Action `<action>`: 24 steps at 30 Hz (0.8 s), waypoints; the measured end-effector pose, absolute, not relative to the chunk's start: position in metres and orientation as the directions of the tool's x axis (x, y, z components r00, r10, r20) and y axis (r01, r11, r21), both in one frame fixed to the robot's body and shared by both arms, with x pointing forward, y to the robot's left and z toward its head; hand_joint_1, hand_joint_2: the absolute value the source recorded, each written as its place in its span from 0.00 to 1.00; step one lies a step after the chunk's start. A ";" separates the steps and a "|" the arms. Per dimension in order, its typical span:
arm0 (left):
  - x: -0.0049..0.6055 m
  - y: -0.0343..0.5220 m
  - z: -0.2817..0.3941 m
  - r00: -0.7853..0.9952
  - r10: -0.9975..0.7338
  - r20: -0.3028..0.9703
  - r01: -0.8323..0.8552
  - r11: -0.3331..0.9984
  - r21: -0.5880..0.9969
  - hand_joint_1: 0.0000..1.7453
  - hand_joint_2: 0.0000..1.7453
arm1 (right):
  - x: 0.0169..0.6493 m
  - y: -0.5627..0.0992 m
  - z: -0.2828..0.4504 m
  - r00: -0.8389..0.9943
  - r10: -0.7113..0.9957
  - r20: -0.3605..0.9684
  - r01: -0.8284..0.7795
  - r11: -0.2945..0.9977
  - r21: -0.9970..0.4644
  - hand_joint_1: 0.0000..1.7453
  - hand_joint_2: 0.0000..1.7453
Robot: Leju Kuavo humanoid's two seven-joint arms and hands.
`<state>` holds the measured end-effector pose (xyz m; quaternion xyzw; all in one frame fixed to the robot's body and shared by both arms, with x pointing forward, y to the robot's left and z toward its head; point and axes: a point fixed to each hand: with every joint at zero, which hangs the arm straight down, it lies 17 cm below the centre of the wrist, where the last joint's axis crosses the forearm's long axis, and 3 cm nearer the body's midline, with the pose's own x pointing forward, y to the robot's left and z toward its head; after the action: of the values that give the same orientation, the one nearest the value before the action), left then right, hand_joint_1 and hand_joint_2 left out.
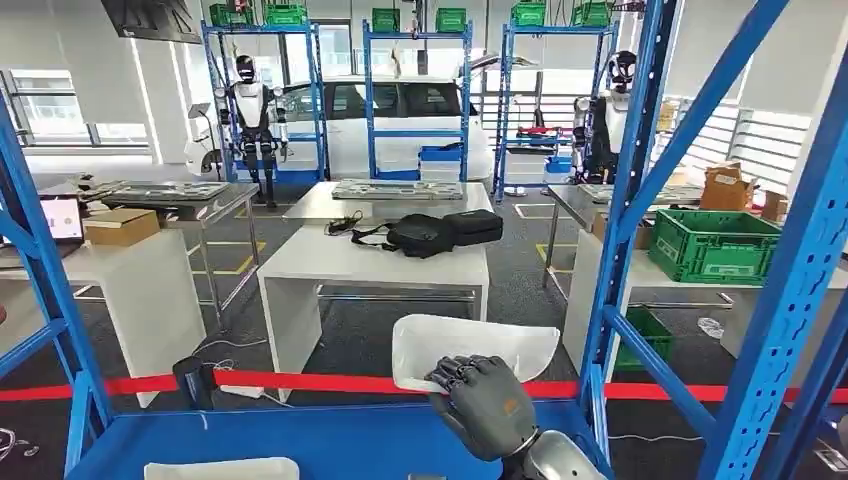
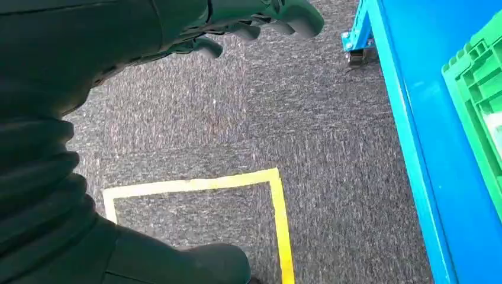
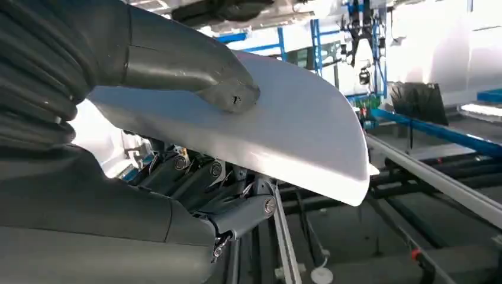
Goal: Take the parts from the cabinet and place them on the table.
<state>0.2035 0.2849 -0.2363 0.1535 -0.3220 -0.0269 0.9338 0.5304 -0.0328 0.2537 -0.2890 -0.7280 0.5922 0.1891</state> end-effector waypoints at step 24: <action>0.210 0.326 -0.234 0.793 -0.161 0.588 -0.076 0.931 0.357 0.00 1.00 | 0.517 -0.058 0.265 -0.753 0.656 -0.048 0.231 0.196 -0.953 0.92 1.00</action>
<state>0.2102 0.3259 -0.2335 0.1845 -0.3210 -0.0229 0.9286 0.5173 -0.0580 0.2653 -0.2958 -0.7499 0.5606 0.1893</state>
